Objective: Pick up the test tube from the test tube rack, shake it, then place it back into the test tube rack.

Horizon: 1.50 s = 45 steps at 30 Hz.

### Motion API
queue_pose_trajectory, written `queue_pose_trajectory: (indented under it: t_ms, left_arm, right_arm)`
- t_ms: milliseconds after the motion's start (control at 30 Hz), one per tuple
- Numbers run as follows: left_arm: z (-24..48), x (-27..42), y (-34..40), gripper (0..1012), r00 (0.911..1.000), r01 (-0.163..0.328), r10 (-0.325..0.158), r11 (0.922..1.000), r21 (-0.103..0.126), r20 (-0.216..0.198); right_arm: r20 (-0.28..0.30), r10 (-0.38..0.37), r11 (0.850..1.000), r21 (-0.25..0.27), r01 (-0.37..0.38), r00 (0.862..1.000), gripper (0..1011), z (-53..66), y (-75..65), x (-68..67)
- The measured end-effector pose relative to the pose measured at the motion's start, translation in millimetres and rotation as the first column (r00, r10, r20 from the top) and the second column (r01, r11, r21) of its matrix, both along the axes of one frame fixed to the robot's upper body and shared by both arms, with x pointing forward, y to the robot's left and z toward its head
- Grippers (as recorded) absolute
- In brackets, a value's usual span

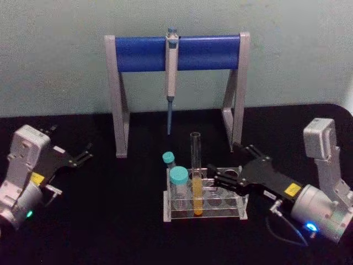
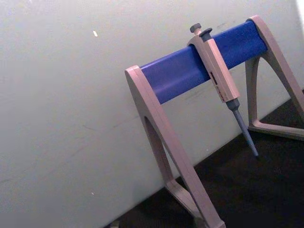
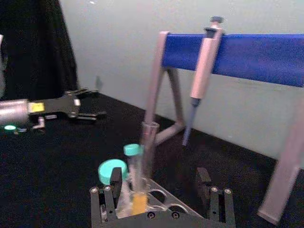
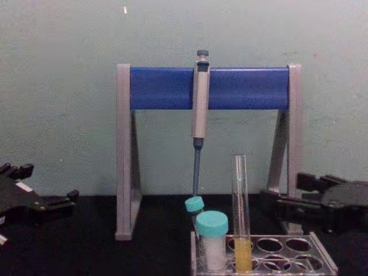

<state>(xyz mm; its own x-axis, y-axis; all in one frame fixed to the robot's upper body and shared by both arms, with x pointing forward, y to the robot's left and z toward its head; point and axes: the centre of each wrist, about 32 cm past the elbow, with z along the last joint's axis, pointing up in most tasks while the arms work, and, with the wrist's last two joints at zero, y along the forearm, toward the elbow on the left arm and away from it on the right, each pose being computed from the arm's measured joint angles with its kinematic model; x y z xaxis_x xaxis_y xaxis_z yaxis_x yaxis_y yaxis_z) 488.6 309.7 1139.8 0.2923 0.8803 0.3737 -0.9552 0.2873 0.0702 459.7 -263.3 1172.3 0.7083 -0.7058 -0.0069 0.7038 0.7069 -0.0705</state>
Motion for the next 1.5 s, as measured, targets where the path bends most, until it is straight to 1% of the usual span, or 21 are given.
queue_pose_trajectory:
  t_ms: [100,200,433,567,767,1067,1500]
  left_arm:
    - [0.0,0.0,0.0,1001,1.0000,0.000,0.000,1.0000,0.000,0.000]
    - [0.0,0.0,0.0,1001,1.0000,0.000,0.000,1.0000,0.000,0.000]
    - [0.0,0.0,0.0,1001,1.0000,0.000,0.000,1.0000,0.000,0.000]
    - [0.0,0.0,0.0,1001,1.0000,0.000,0.000,1.0000,0.000,0.000]
    - [0.0,0.0,0.0,1001,1.0000,0.000,0.000,1.0000,0.000,0.000]
    - [0.0,0.0,0.0,1001,1.0000,0.000,0.000,1.0000,0.000,0.000]
    - [0.0,0.0,0.0,1001,1.0000,0.000,0.000,1.0000,0.000,0.000]
  right_arm:
    - [-0.019,0.037,0.999,0.015,-0.037,0.999,1000,1.3,5.9,4.1]
    - [-0.036,0.058,0.998,0.025,-0.057,0.998,1000,1.5,9.7,5.7]
    - [-0.068,0.072,0.997,0.037,-0.070,0.995,1000,-0.2,16.0,10.0]
    - [-0.081,0.076,0.997,0.041,-0.072,0.994,1000,-1.5,20.7,15.6]
    - [-0.086,0.072,0.997,0.041,-0.068,0.994,1000,-2.4,24.8,24.4]
    - [-0.086,0.068,0.997,0.035,-0.065,0.994,1000,-3.1,28.6,32.8]
    - [-0.092,0.064,0.998,0.029,-0.062,0.994,1000,-5.3,30.4,35.9]
